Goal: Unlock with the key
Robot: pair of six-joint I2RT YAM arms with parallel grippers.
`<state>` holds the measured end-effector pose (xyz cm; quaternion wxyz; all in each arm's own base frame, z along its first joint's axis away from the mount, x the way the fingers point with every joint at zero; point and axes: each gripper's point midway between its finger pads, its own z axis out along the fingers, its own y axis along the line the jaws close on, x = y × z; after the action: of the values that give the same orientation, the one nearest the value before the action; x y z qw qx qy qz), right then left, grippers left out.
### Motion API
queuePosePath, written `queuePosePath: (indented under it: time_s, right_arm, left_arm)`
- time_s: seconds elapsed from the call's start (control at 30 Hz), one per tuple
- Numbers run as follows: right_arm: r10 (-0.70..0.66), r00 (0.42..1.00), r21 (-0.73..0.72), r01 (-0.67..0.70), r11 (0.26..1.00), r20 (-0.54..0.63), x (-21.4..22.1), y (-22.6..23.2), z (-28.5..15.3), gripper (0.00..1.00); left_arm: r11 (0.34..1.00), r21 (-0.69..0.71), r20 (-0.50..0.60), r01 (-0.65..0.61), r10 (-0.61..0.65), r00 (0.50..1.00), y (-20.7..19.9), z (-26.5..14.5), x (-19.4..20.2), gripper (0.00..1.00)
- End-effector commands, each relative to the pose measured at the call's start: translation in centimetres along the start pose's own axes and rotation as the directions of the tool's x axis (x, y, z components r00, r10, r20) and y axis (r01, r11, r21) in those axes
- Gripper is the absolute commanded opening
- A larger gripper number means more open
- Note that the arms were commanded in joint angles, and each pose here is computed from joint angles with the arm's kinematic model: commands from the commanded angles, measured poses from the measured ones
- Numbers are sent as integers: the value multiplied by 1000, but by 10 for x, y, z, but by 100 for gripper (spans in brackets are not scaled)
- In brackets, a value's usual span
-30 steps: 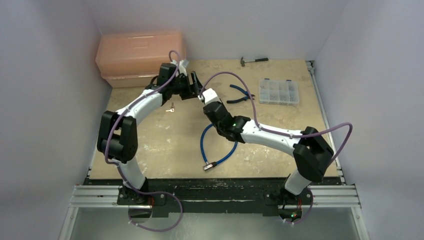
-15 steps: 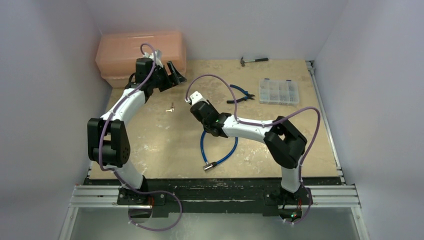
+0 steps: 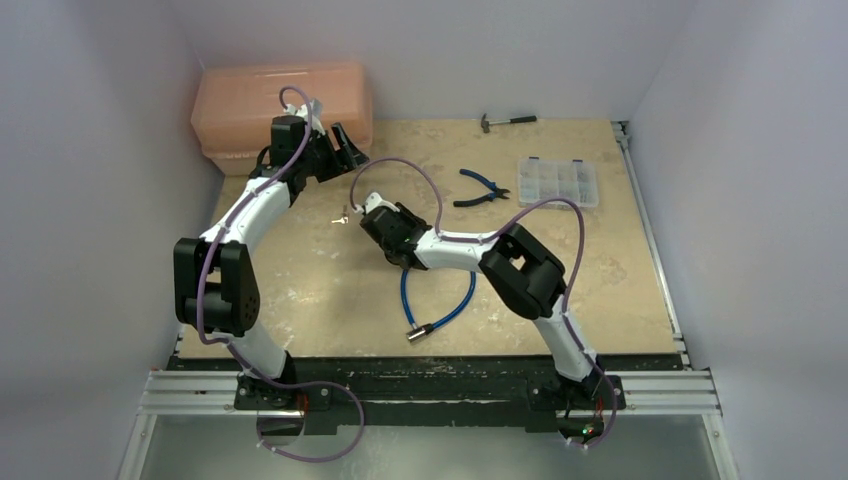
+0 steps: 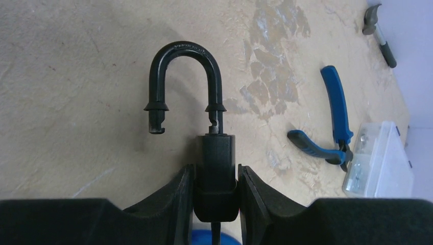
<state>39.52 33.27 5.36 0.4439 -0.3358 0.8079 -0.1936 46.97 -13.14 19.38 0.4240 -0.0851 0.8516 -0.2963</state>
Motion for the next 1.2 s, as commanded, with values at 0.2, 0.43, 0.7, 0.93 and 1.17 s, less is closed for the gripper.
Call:
queuePosePath:
  time_s: [0.2,0.43,0.7,0.93,1.17]
  right_arm:
    - [54,995,80,-60,995,79,-52,-30,5,43]
    - [122,989,-47,-118,992,84,-57,-21,-10,62]
    - [343,935,-360,-289,887,94,-70,-15,-54,66]
    - [588,809,-590,-480,649,-11,-81,-40,-61,62]
    - [619,782,-577,-542,611,-79,-75,-37,-40,60]
  left_arm:
    - [998,27,76,-50,48,996,-14,-14,-21,67]
    - [999,25,79,-46,44,996,-12,-15,-22,66]
    - [999,28,83,-41,39,996,-12,-16,-24,65]
    - [999,30,88,-43,41,995,-12,-17,-25,65]
    - [999,33,89,-40,37,995,-12,-16,-24,65]
